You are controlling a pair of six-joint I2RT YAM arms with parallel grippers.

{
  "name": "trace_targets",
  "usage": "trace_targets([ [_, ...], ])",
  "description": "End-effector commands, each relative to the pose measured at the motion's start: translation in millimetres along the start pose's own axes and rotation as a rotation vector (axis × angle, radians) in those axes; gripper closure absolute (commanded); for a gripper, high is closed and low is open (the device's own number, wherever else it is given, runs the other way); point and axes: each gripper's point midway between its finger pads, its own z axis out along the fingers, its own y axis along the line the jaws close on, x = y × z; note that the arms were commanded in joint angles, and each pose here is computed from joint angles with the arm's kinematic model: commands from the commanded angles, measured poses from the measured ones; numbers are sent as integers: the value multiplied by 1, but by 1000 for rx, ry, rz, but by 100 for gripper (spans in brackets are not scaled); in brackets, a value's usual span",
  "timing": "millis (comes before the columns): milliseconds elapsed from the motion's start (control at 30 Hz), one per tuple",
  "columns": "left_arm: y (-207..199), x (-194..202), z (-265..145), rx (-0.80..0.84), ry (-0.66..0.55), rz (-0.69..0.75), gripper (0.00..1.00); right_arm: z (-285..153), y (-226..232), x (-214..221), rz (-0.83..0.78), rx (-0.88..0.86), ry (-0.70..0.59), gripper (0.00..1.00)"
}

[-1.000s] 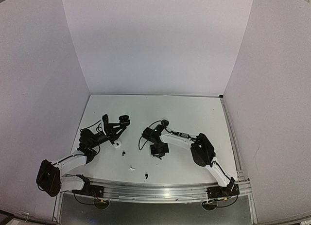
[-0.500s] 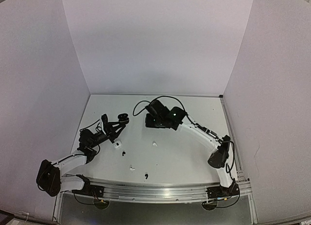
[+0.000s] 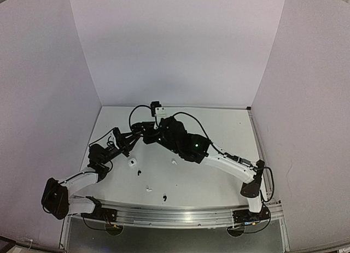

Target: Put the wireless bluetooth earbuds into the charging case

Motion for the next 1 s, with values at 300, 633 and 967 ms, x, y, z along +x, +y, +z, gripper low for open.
trace_targets([
  [300,3,-38,2,-21,-105,51,100,21,25,-7,-45,-94,-127,100],
  [633,5,-39,3,-35,-111,35,100,33,16,13,-59,-73,-92,100],
  [967,6,-41,4,-35,-115,29,100,38,5,25,-75,-35,-79,100],
])
